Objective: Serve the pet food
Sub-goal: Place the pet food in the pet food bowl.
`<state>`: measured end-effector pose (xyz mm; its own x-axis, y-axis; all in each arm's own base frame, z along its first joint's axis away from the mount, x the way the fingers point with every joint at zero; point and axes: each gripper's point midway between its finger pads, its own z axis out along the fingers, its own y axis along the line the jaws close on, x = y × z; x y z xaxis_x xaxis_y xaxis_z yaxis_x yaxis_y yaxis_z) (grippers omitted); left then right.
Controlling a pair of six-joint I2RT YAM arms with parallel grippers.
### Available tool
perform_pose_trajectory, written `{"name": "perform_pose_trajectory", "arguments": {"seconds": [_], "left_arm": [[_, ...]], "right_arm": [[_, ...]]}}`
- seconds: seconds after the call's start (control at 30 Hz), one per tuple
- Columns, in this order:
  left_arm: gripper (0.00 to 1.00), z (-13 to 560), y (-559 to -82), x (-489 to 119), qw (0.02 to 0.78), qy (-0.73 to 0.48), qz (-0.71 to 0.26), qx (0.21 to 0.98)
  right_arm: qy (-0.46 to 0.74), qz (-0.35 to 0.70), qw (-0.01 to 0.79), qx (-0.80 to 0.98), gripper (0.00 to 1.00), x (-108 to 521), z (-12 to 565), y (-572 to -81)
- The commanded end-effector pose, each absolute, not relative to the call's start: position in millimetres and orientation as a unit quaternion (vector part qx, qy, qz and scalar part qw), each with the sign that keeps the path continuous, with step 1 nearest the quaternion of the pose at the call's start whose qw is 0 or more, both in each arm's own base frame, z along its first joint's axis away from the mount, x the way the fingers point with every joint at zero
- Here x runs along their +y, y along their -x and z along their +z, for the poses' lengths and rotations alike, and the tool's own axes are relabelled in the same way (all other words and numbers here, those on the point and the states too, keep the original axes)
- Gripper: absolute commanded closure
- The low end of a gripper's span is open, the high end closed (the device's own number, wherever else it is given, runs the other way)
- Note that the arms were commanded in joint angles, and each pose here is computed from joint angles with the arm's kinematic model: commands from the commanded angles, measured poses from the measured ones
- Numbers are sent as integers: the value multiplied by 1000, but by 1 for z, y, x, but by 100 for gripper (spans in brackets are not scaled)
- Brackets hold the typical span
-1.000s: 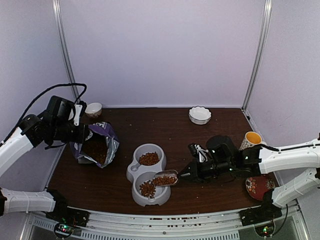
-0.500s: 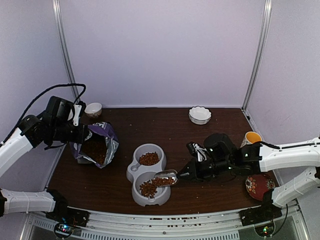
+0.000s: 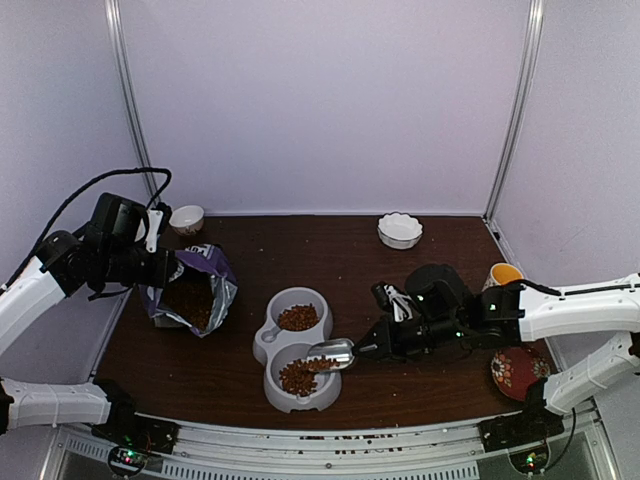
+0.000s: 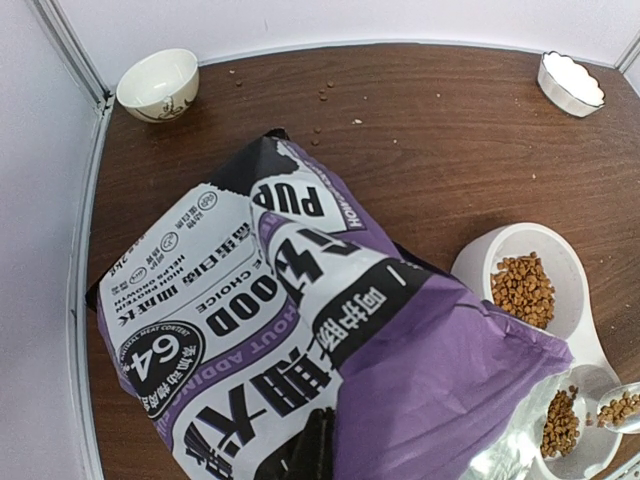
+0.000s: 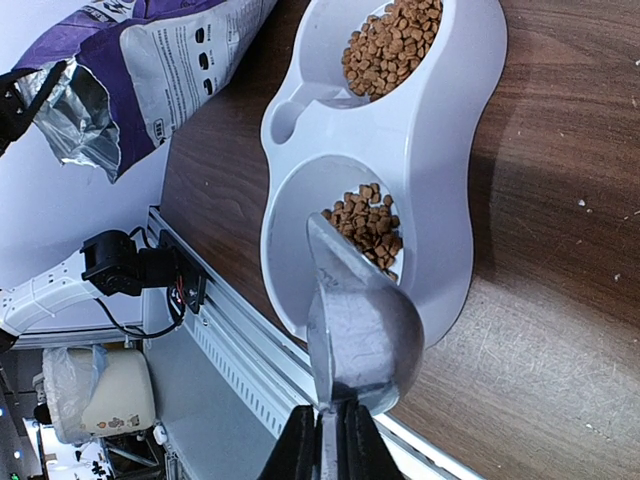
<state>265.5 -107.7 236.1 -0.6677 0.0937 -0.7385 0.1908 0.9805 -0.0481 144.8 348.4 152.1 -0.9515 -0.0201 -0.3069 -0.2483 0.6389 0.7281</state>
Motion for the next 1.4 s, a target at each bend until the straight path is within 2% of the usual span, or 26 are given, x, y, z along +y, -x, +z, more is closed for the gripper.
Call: {"name": "perform_pose_trajectory", "arguments": {"seconds": [0.0,0.97,1.37], "left_arm": [[100,251,-276,-94,436,-54,-41,897],[100,252,-276,-94,437,-54,-43,897],[100,254,-275,-93,440,-53,-44,895]], "right_arm": [[82,422,158,889,100,352,168,-150],[116,363,182,906,100,341,187,-155],[198,278,187,921,100,358,187,-144]]}}
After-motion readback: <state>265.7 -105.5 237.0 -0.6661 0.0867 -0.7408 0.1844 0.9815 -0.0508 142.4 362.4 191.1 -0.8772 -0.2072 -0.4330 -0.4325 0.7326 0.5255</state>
